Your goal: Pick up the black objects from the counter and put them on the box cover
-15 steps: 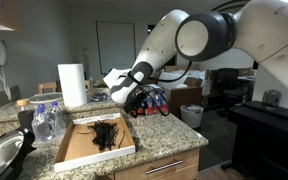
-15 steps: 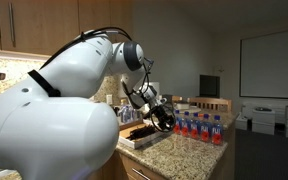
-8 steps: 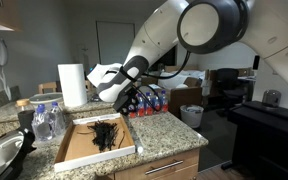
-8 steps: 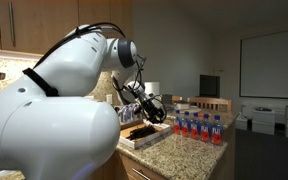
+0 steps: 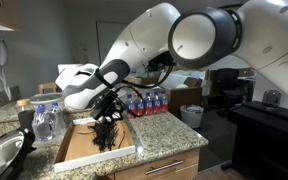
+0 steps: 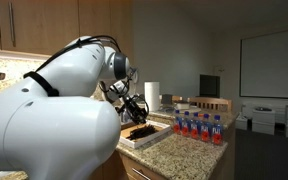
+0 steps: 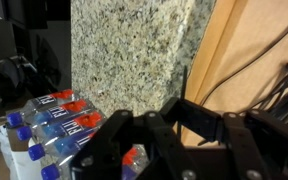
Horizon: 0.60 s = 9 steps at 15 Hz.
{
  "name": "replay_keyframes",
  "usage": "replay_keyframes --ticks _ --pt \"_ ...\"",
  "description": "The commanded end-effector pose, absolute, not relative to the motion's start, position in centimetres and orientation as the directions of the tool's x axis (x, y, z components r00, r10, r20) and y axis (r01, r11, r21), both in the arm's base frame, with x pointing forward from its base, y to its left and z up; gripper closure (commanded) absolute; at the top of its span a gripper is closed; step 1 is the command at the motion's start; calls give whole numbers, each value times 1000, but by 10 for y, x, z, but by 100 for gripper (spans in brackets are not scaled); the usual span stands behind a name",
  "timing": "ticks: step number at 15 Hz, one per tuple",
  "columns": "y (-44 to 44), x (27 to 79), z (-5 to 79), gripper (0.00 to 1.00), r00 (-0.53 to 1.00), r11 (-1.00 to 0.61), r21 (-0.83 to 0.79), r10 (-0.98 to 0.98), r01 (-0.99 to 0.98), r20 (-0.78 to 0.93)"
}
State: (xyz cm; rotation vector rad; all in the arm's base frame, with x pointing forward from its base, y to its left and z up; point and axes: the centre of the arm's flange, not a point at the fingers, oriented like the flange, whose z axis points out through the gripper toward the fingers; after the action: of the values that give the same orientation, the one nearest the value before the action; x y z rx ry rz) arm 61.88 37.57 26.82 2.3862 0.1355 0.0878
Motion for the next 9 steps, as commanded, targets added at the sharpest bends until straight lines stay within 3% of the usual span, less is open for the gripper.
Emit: replay_keyframes --ticks 1,5,9 --pt "412 659 242 93 995 -712 695 52 100 -89" --pt "409 681 220 93 989 -722 691 -61 49 -134" --pt "418 696 222 95 987 -759 648 -50 63 -155"
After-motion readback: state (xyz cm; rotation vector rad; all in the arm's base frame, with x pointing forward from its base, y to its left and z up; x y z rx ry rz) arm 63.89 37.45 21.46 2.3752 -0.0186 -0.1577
